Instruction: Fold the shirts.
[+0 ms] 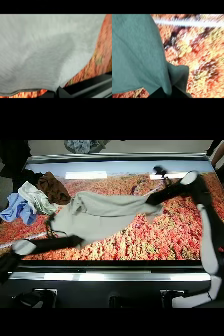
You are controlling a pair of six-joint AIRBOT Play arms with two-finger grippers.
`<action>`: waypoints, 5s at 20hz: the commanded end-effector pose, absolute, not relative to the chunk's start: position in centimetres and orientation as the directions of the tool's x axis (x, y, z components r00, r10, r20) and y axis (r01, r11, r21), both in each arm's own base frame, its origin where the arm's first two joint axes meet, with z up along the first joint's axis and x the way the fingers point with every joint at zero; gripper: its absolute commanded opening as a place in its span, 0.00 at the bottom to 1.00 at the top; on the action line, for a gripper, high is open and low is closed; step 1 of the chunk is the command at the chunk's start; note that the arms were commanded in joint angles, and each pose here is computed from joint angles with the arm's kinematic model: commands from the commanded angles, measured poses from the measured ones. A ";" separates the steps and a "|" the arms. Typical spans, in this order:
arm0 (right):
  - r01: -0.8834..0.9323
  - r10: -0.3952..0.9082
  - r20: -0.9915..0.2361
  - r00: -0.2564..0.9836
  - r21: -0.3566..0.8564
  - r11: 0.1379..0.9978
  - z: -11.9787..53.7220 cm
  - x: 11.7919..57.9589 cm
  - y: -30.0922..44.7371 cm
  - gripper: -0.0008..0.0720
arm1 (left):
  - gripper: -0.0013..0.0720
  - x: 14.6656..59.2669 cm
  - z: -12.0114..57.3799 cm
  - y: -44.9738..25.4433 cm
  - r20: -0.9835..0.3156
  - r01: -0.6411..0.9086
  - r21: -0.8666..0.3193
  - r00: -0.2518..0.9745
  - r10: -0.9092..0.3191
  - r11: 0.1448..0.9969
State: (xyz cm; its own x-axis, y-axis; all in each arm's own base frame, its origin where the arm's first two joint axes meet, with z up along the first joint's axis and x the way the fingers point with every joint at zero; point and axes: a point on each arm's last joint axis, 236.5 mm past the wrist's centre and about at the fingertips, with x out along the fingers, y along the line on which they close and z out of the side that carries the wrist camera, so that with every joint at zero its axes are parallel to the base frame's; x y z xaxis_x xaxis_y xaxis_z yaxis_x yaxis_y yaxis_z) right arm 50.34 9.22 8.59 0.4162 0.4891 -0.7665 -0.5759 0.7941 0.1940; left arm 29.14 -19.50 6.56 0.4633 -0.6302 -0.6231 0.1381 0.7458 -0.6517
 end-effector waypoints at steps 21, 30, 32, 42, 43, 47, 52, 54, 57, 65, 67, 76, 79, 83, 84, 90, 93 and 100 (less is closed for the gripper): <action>-0.117 -0.049 -0.660 0.750 -0.205 0.972 28.4 35.0 -5.1 0.08 | 0.07 38.6 29.5 -3.3 -0.398 0.134 -0.391 0.867 -0.299 0.910; 0.014 0.364 -0.706 0.607 0.468 0.884 3.0 53.8 -0.2 0.08 | 0.08 50.2 3.3 -5.9 -0.702 -0.084 -0.562 0.574 -0.421 0.823; 0.019 0.369 -0.732 0.573 0.462 0.887 0.4 54.0 0.5 0.08 | 0.08 50.1 1.0 -7.0 -0.720 -0.117 -0.590 0.524 -0.455 0.799; -0.130 0.263 -0.929 0.261 0.237 0.963 3.9 40.3 -11.4 0.92 | 0.82 37.0 -2.0 1.7 -0.932 -0.238 -0.358 0.025 -0.363 0.903; -0.108 0.252 -0.952 0.175 0.236 0.966 3.1 37.9 -12.4 0.86 | 0.82 35.3 -2.9 1.9 -0.928 -0.262 -0.355 -0.017 -0.372 0.897; -0.056 0.304 -0.951 0.062 0.301 0.952 1.2 34.8 -11.7 0.82 | 0.82 32.1 -6.2 -4.2 -0.815 -0.254 -0.553 -0.034 -0.579 0.794; -0.104 0.322 -0.946 0.024 0.318 0.942 0.3 34.4 -10.2 0.82 | 0.82 31.9 -8.6 -7.8 -0.792 -0.244 -0.591 -0.002 -0.610 0.769; -0.102 0.298 -0.954 0.043 0.293 0.951 0.1 34.9 -10.7 0.82 | 0.82 32.3 -8.8 -8.8 -0.793 -0.229 -0.594 0.003 -0.609 0.772; -0.106 0.281 -0.957 0.073 0.273 0.956 0.1 35.6 -11.1 0.82 | 0.82 33.2 -9.3 -9.8 -0.803 -0.204 -0.587 0.028 -0.595 0.783; -0.129 0.277 -0.955 0.109 0.263 0.956 -0.1 36.6 -11.2 0.82 | 0.36 33.7 -11.1 -11.6 -0.819 -0.227 -0.563 0.022 -0.573 0.795; -0.146 0.320 -0.939 0.129 0.301 0.942 0.0 37.1 -10.2 0.82 | 0.08 33.9 -10.9 -11.5 -0.820 -0.220 -0.563 0.032 -0.571 0.796; -0.054 0.512 -0.859 0.015 0.511 0.858 -8.0 34.8 -5.9 0.80 | 0.08 34.6 -8.5 -11.3 -0.817 -0.176 -0.575 0.090 -0.569 0.799; -0.045 0.546 -0.837 -0.025 0.546 0.836 -10.0 34.9 -4.2 0.75 | 0.08 34.8 -7.7 -11.3 -0.816 -0.160 -0.578 0.110 -0.568 0.800; -0.115 0.496 -0.868 -0.008 0.494 0.862 -12.1 37.2 -1.8 0.30 | 0.07 34.9 -7.2 -11.3 -0.815 -0.135 -0.580 0.122 -0.567 0.804; -0.107 0.502 -0.865 0.008 0.499 0.860 -11.5 37.8 -1.4 0.08 | 0.07 35.0 -6.8 -11.2 -0.814 -0.119 -0.580 0.123 -0.567 0.806; -0.399 0.314 -0.790 0.526 0.097 0.912 12.6 44.7 -4.4 0.08 | 0.07 41.4 15.9 -5.9 -0.706 0.194 -0.274 0.625 -0.334 0.942; -0.234 0.109 -0.339 0.935 -0.355 0.905 37.1 40.8 -4.2 0.08 | 0.07 37.2 38.8 -5.4 -0.257 0.264 -0.093 0.925 -0.279 0.960; 0.277 -0.099 0.318 0.943 -0.585 0.762 57.1 18.3 -0.9 0.08 | 0.07 21.0 56.1 -3.9 0.274 0.176 -0.027 0.948 -0.162 0.984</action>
